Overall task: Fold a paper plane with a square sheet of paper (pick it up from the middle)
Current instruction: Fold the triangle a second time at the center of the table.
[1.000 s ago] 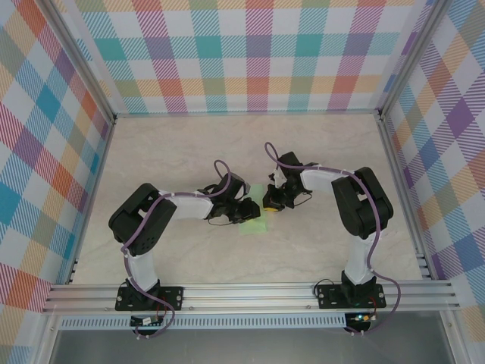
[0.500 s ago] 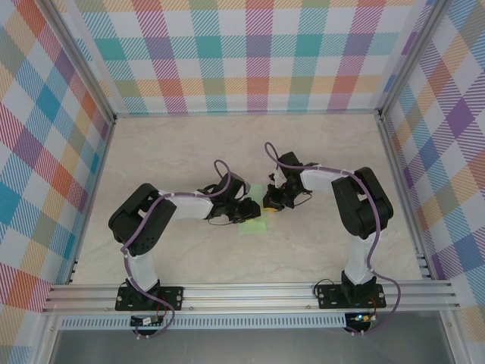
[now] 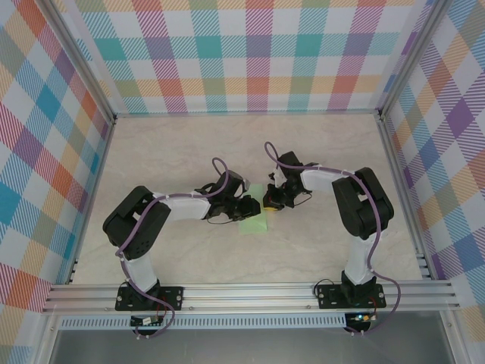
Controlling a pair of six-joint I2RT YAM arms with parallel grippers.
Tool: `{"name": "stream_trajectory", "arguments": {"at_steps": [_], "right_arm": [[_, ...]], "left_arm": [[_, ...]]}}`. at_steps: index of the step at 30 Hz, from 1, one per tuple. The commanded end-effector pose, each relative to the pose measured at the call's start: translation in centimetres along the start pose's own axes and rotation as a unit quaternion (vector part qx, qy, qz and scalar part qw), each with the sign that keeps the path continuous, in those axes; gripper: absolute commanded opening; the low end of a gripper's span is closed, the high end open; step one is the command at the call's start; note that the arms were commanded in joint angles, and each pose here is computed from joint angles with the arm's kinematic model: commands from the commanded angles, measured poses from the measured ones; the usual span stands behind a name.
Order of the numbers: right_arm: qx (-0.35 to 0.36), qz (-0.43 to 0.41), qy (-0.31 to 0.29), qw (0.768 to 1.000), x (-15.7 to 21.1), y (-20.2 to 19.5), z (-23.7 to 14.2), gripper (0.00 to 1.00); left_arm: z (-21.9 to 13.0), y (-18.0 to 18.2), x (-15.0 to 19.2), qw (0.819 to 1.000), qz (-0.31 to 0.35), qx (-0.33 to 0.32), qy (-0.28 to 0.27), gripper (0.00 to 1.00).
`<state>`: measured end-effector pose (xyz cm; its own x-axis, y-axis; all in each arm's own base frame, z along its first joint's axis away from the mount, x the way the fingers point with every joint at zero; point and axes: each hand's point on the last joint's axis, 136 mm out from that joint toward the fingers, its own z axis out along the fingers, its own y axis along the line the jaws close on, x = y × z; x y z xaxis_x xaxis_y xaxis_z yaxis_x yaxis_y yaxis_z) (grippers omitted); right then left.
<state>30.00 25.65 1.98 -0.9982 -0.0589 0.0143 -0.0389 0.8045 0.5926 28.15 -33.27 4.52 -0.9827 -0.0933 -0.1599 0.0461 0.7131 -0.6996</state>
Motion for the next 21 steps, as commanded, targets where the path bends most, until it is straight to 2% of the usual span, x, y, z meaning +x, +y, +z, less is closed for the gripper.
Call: {"name": "stream_trajectory", "arguments": {"at_steps": [1,21], "right_arm": [[-0.008,-0.027,-0.028,0.999,-0.7,1.2,-1.2,0.02],[-0.005,-0.011,0.002,1.0,0.4,0.4,-0.2,0.02]], "left_arm": [[-0.4,-0.2,0.0,1.0,0.004,0.003,-0.008,0.22],[0.5,0.1,-0.2,1.0,0.003,-0.005,0.002,0.22]]}}
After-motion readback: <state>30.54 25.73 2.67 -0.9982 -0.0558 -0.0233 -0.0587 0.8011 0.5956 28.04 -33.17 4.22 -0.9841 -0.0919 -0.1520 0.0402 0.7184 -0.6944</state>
